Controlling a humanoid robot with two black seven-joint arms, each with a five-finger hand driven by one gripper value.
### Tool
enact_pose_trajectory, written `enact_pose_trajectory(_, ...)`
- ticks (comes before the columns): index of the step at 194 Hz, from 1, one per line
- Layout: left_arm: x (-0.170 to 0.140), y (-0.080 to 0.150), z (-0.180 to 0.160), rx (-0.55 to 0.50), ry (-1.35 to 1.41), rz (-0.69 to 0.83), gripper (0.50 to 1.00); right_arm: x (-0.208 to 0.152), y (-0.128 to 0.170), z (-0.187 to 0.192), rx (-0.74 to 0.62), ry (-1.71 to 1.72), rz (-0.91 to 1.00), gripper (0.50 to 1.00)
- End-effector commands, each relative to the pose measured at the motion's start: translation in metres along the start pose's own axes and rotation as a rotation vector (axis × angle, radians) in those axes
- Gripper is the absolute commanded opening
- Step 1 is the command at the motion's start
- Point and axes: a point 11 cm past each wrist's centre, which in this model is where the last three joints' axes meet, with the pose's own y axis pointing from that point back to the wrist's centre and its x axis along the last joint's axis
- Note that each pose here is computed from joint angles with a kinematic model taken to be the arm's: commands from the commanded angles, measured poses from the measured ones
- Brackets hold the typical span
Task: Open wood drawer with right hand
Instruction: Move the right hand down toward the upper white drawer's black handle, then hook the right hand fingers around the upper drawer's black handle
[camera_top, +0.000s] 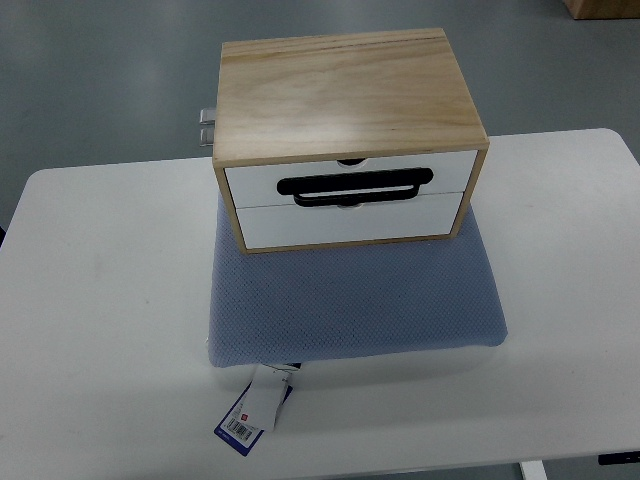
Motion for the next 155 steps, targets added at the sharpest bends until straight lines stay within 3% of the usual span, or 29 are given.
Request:
enact_pose_trajectory(1, 0.001, 0.0, 0.0, 0.0, 0.001, 0.002, 1.0, -0.016, 0.01, -0.044, -0.069, 0.189, -0.07, 0.944)
enact_pose_trajectory(28, 0.001, 0.0, 0.0, 0.0, 0.001, 0.002, 1.0, -0.075, 0.018, -0.072, -0.121, 0.331, -0.241, 0.944)
enact_pose_trajectory(60, 0.001, 0.0, 0.0, 0.0, 0.001, 0.003, 1.0, -0.142, 0.022, -0.054, -0.192, 0.308, -0.435, 0.94)
enact_pose_trajectory(155, 0.003, 0.0, 0.0, 0.0, 0.003, 0.008, 1.0, -0.185, -0.006, -0.032, -0.23, 0.078, -0.431, 0.94)
